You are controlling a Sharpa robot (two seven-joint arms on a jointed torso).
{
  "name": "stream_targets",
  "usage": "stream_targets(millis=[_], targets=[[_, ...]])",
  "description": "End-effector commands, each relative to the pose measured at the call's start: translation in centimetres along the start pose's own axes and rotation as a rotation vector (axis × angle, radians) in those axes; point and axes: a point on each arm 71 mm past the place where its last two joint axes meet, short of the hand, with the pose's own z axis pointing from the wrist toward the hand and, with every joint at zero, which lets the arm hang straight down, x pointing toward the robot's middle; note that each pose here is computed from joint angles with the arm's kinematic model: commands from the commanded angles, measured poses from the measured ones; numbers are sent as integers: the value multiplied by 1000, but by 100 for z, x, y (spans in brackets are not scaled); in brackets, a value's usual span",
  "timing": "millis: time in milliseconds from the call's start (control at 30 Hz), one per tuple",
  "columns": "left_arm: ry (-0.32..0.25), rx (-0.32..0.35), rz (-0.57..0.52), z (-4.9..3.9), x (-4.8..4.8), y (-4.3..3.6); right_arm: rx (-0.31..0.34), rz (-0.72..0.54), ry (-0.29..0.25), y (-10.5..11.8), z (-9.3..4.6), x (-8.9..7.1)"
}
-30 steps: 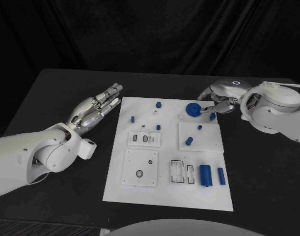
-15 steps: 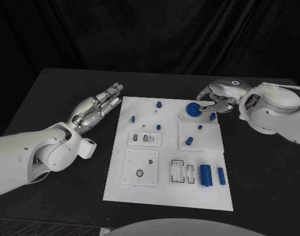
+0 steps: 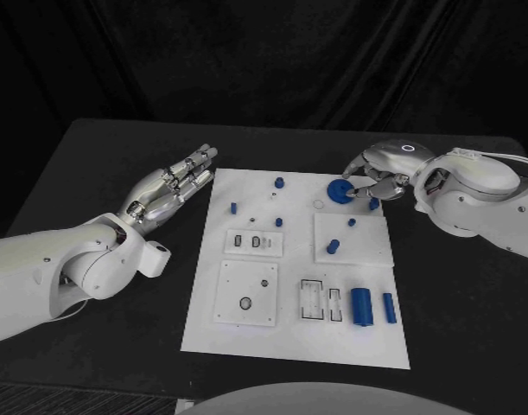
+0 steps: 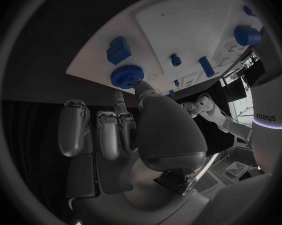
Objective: Assemble the parts on the task board
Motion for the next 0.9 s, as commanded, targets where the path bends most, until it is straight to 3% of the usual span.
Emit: stream_targets(millis=[33, 533, 900], targets=[[8, 205, -14, -3, 7, -152, -5, -5, 8, 9, 11, 33], [15, 200, -19, 6, 9, -143, -13, -4, 34, 38, 53, 104], [16, 194, -20, 8, 3, -136, -40, -1, 5, 63, 62, 110]])
